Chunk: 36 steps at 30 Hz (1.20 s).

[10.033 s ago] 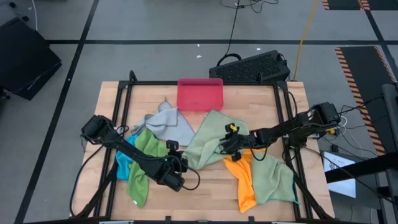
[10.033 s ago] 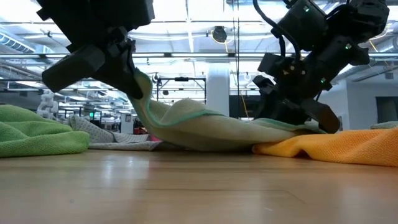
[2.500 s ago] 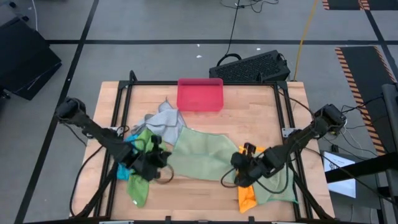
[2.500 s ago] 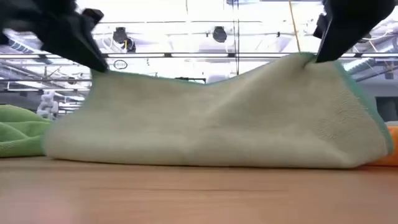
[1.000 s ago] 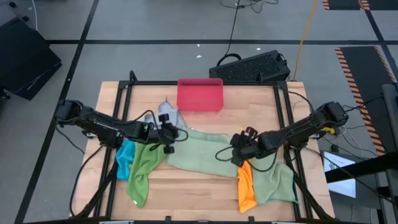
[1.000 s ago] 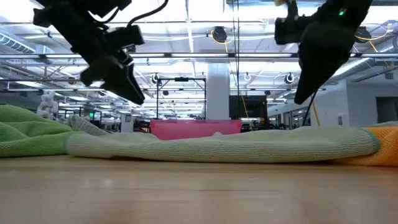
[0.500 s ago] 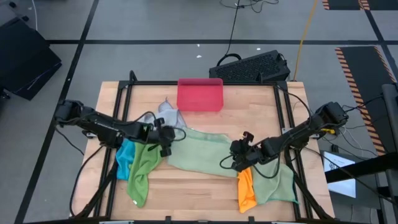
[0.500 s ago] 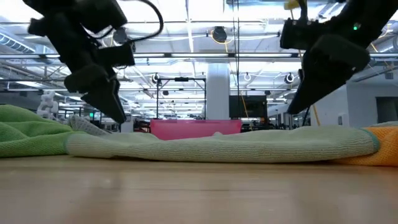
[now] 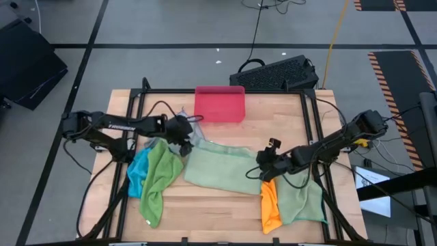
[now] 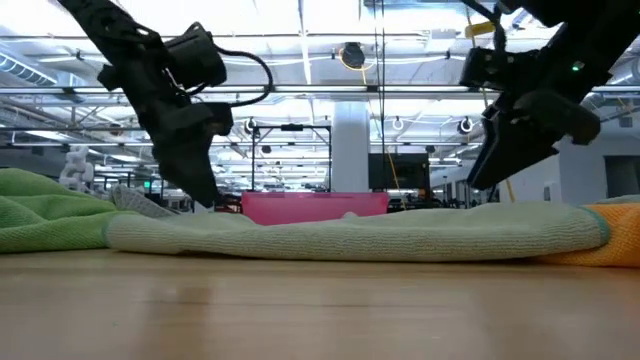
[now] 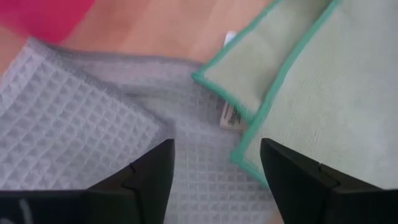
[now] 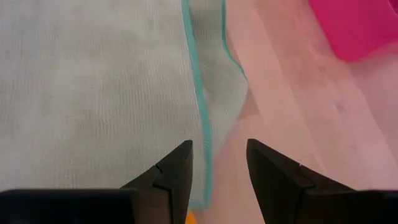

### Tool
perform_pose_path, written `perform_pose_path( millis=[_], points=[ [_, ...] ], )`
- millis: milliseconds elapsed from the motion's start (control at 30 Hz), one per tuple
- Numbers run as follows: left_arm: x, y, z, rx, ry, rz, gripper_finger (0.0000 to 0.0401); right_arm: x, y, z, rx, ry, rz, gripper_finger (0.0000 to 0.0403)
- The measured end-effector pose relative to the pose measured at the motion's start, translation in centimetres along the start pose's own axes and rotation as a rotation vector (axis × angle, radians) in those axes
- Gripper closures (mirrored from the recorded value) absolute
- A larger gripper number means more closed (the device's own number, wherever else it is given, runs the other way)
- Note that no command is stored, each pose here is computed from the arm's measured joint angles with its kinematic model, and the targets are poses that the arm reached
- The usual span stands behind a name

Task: Fold microfiber towels
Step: Fold the top light green towel

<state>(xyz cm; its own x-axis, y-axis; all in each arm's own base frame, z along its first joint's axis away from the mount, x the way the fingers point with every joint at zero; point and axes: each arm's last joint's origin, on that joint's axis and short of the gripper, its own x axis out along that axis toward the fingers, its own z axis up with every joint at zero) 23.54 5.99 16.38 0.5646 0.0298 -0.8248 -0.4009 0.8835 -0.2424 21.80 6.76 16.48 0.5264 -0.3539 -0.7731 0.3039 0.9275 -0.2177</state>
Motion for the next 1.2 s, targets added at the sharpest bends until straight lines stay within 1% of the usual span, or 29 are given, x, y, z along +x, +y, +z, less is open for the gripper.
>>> perform_pose_path(
  millis=[67,200,267,367,533,700,833,933,1033,1133,1200],
  points=[
    [0.3,0.4,0.1,-0.027,0.011,-0.022,0.0171,-0.3,-0.4,-0.4,0.025,-0.019,0.017,0.0261],
    [1.1,0.8,-0.1,-0.111,0.048,-0.021,0.0187,-0.8,-1.0,-1.2,0.083,-0.071,0.071,0.0261],
    [1.7,0.9,-0.4,-0.147,0.087,-0.031,0.0194,-1.0,-1.3,-1.6,0.098,-0.085,0.103,0.0261],
    [2.2,0.8,-0.3,-0.149,0.084,-0.067,0.0205,-1.2,-1.5,-1.7,0.120,-0.118,0.125,0.0261],
    [2.4,0.7,0.0,-0.156,0.063,-0.082,0.0218,-1.6,-1.7,-1.7,0.130,-0.133,0.134,0.0261],
    [2.4,0.7,0.1,-0.130,0.054,-0.107,0.0232,-1.6,-1.7,-1.7,0.140,-0.123,0.158,0.0261],
    [2.5,0.3,-0.1,-0.064,0.061,-0.114,0.0258,-1.6,-1.7,-1.7,0.209,-0.111,0.160,0.0261],
    [2.5,-0.3,-0.3,0.024,0.067,-0.128,0.0292,-1.5,-1.6,-1.8,0.275,-0.102,0.163,0.0261],
    [2.6,-1.0,-0.5,0.105,0.072,-0.144,0.0335,-1.2,-1.4,-2.1,0.331,-0.063,0.200,0.0260],
    [2.6,-1.5,-0.7,0.158,0.076,-0.156,0.0383,-0.5,-1.5,-3.2,0.398,-0.014,0.219,0.0251],
    [2.7,-1.8,-0.8,0.176,0.078,-0.162,0.0393,0.1,-1.9,-4.2,0.441,0.024,0.211,0.0240]
  ],
)
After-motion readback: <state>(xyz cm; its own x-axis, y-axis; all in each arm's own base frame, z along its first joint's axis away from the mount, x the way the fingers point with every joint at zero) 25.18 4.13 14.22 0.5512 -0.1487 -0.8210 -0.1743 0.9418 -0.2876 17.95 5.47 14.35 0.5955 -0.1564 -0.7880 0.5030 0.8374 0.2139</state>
